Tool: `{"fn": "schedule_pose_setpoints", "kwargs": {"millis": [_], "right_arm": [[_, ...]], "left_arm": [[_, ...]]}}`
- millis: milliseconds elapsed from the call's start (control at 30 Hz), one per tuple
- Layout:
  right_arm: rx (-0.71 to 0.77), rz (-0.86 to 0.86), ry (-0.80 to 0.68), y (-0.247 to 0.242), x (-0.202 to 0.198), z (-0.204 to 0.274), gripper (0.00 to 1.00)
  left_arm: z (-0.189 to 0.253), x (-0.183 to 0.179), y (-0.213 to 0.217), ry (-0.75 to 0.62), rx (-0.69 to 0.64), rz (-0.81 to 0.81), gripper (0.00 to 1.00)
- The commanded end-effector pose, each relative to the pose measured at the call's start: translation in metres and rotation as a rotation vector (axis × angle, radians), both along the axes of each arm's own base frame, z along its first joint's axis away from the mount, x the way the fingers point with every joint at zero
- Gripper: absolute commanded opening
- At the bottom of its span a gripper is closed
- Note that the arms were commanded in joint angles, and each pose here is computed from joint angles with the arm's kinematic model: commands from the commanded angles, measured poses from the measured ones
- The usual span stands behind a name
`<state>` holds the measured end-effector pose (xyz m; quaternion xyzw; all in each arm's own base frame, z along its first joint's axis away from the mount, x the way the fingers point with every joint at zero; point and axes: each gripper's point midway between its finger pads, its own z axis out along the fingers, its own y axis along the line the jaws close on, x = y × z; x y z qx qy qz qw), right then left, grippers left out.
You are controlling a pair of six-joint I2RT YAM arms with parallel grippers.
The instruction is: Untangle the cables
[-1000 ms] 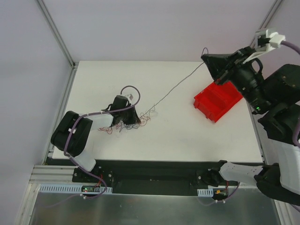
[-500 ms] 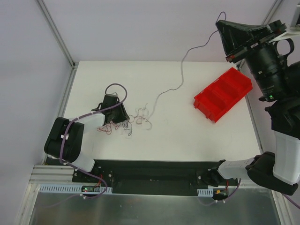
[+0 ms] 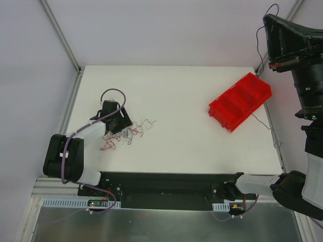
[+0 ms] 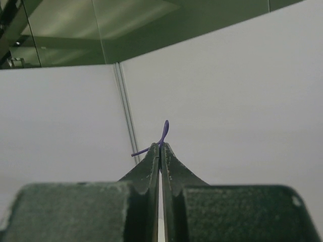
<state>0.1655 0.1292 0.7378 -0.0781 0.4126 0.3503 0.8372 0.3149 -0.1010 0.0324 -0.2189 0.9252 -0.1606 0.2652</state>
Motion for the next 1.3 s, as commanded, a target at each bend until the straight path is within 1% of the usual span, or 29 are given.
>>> {"fn": "schedule_pose_setpoints", "kwargs": {"millis": [0, 67, 100, 233, 400, 567, 700, 800, 900, 1033, 1100, 1167, 1267], "right_arm": [[-0.068, -0.032, 0.034, 0.005, 0.01, -0.028, 0.0], [-0.082, -0.053, 0.053, -0.004, 0.006, -0.04, 0.0], [-0.091, -0.058, 0.064, -0.006, 0.005, -0.047, 0.0], [-0.153, -0.075, 0.147, 0.001, 0.018, -0.093, 0.0], [-0.234, -0.127, 0.305, 0.006, 0.041, -0.162, 0.0], [-0.309, -0.137, 0.435, 0.011, 0.051, -0.221, 0.0], [-0.402, -0.12, 0.529, 0.022, 0.057, -0.283, 0.0], [-0.501, -0.106, 0.658, 0.032, 0.064, -0.341, 0.0], [-0.593, -0.055, 0.799, 0.047, 0.065, -0.409, 0.0], [-0.733, -0.015, 1.016, 0.06, 0.064, -0.494, 0.0], [-0.796, -0.029, 1.118, 0.061, 0.065, -0.531, 0.01], [-0.836, -0.055, 1.169, 0.063, 0.072, -0.558, 0.0], [-0.863, -0.069, 1.208, 0.071, 0.082, -0.584, 0.01]], "left_arm": [[0.045, 0.006, -0.005, -0.117, -0.029, -0.049, 0.72], [0.066, 0.006, -0.012, -0.173, -0.055, -0.095, 0.75], [0.076, 0.006, -0.016, -0.199, -0.071, -0.119, 0.78], [0.123, 0.003, -0.033, -0.304, -0.144, -0.205, 0.81], [0.172, -0.003, -0.054, -0.398, -0.242, -0.323, 0.82], [0.217, -0.005, -0.073, -0.481, -0.314, -0.439, 0.83], [0.259, -0.005, -0.088, -0.551, -0.367, -0.55, 0.87], [0.281, -0.005, -0.097, -0.575, -0.405, -0.616, 0.88], [0.289, 0.001, -0.102, -0.583, -0.412, -0.662, 0.87], [0.271, 0.005, -0.106, -0.524, -0.428, -0.689, 0.86], [0.257, 0.004, -0.105, -0.501, -0.414, -0.686, 0.86], [0.245, 0.0, -0.102, -0.477, -0.413, -0.682, 0.86], [0.234, -0.004, -0.099, -0.467, -0.392, -0.682, 0.86]]}}
